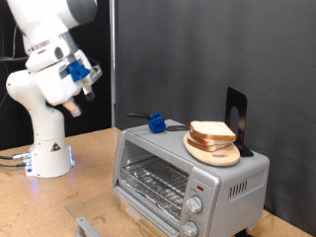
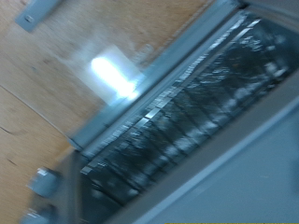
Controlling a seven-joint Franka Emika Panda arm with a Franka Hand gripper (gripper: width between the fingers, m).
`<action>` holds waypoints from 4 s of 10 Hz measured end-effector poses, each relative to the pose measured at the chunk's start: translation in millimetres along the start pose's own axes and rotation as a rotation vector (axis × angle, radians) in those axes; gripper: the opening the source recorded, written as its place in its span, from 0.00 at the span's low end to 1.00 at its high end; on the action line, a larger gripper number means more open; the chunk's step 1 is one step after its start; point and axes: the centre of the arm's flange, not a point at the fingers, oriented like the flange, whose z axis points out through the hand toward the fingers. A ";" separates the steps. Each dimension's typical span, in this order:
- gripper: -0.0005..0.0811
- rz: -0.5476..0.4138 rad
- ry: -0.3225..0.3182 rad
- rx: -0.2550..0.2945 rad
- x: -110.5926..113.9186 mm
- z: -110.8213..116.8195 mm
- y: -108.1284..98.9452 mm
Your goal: Make a piece of toast with the oven
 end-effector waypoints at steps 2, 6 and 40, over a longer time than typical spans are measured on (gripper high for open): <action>0.84 -0.171 -0.010 0.048 6.3 -12.8 -29.7; 0.84 -0.259 0.069 0.066 2.1 -41.2 -67.2; 0.84 -0.351 0.004 0.001 -49.2 151.2 -180.5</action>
